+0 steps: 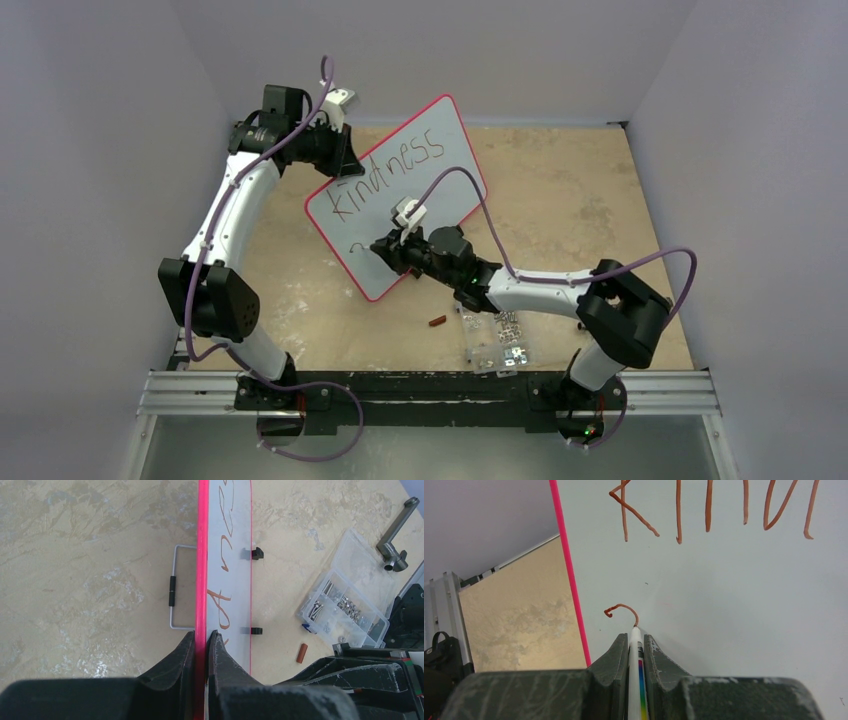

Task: Write a sentence on the whiteboard

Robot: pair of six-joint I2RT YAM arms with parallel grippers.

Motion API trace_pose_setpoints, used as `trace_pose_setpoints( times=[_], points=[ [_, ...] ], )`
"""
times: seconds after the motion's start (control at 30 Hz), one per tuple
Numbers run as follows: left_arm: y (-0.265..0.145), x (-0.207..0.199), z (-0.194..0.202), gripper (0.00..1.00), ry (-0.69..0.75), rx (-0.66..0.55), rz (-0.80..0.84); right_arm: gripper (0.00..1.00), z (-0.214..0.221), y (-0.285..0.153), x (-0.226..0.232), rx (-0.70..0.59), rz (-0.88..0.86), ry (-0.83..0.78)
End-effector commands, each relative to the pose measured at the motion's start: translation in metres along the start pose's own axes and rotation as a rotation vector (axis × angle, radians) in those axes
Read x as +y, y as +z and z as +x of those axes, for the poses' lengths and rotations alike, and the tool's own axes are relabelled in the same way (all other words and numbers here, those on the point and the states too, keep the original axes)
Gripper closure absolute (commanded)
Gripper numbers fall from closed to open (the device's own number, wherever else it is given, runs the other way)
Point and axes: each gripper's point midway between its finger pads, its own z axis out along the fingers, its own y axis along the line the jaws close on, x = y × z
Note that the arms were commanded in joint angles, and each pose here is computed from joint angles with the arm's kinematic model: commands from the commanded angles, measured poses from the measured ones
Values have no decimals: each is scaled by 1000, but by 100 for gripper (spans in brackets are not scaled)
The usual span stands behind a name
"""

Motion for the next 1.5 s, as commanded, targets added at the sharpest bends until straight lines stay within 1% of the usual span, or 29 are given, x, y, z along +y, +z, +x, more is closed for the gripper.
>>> trace_pose_setpoints(
  times=[0.0, 0.23, 0.4, 0.5, 0.63, 0.73, 1.03, 1.23, 1.47],
  points=[
    [0, 14, 18, 100, 22, 85, -94, 100, -1, -8, -4, -1, 19, 18],
    [1, 14, 18, 100, 22, 83, -91, 100, 9, -16, -4, 28, 17, 25],
    [0, 13, 16, 100, 23, 78, -89, 100, 8, -18, -8, 28, 38, 22],
    [-1, 12, 16, 100, 22, 76, -85, 100, -1, -14, -13, 17, 72, 6],
    [-1, 12, 15, 100, 23, 74, -83, 100, -22, -2, -14, -13, 79, -29],
    [-1, 11, 16, 100, 22, 75, -81, 100, -29, 2, -14, -22, 84, -44],
    [-2, 11, 14, 100, 25, 71, -84, 100, -53, -4, -12, -57, 86, -55],
    [-3, 10, 14, 100, 23, 72, -83, 100, -69, -4, 6, -99, -1, -33],
    [-3, 10, 15, 100, 24, 73, -82, 100, -75, 1, 22, -120, -85, -21]
  ],
)
